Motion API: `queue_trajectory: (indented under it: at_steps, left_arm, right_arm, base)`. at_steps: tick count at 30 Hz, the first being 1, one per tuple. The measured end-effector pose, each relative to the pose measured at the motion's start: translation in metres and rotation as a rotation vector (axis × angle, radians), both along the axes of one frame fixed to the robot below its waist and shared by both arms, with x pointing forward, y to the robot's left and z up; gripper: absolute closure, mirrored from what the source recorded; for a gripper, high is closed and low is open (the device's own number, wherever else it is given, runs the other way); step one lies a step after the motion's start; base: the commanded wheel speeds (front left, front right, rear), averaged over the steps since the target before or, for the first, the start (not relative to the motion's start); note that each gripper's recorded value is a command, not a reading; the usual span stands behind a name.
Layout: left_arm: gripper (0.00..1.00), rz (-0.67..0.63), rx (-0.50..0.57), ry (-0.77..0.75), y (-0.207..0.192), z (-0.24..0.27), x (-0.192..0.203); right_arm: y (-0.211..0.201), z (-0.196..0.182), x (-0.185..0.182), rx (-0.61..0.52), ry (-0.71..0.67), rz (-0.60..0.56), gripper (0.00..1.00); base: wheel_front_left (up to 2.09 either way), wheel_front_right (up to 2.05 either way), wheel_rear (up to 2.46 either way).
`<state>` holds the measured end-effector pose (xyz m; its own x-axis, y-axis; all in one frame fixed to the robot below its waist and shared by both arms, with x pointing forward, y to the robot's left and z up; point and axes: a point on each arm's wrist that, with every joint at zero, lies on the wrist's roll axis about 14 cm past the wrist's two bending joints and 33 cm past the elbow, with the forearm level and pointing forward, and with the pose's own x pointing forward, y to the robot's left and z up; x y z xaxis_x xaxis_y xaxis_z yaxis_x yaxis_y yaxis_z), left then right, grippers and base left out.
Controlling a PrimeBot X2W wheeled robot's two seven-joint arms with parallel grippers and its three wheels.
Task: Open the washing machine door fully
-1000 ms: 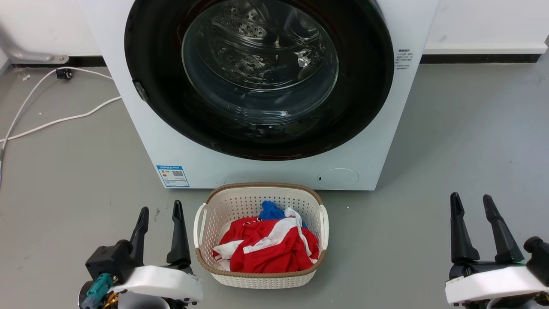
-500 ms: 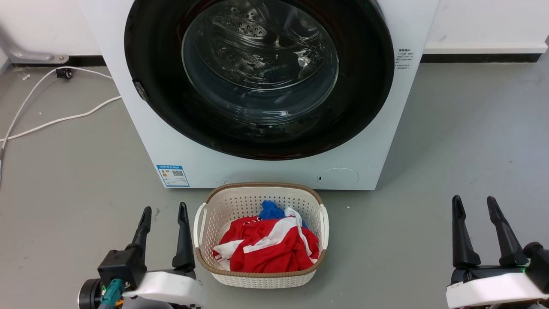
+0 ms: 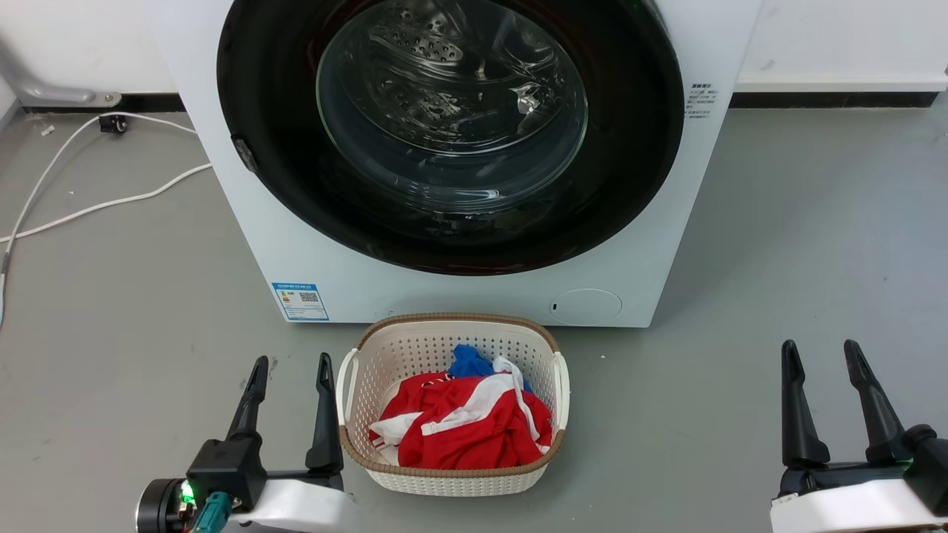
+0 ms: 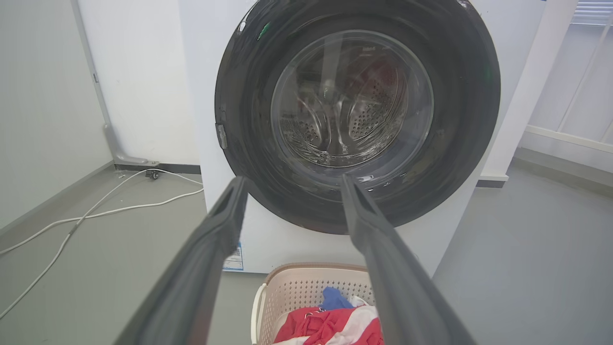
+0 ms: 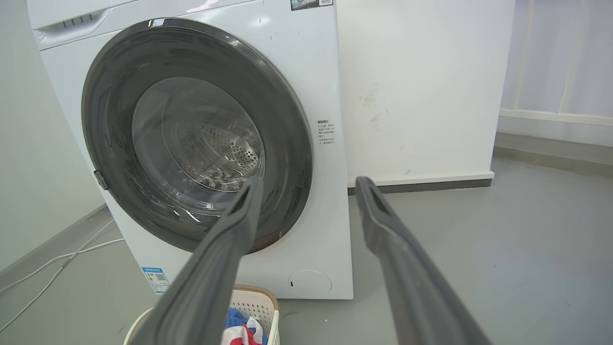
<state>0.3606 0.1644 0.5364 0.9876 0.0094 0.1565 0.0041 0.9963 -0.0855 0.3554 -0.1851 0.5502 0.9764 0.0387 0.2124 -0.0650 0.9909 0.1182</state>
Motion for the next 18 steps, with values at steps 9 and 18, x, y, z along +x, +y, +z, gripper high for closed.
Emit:
queue_trajectory:
  at_steps: [9,18]
  left_arm:
    - [0.00,-0.005,0.057,-0.021,-0.0029,0.0021,-0.0020]
    - [0.00,-0.007,0.081,-0.022,-0.0028,0.0006,-0.0046]
  right_arm:
    - [-0.0007,-0.0016,-0.0022,-0.023,-0.005,-0.004,0.00]
    - [0.0012,-0.0070,-0.0038,-0.037,0.007,0.001,0.00]
  base:
    - [0.00,0.00,0.00]
    - [0.00,0.00,0.00]
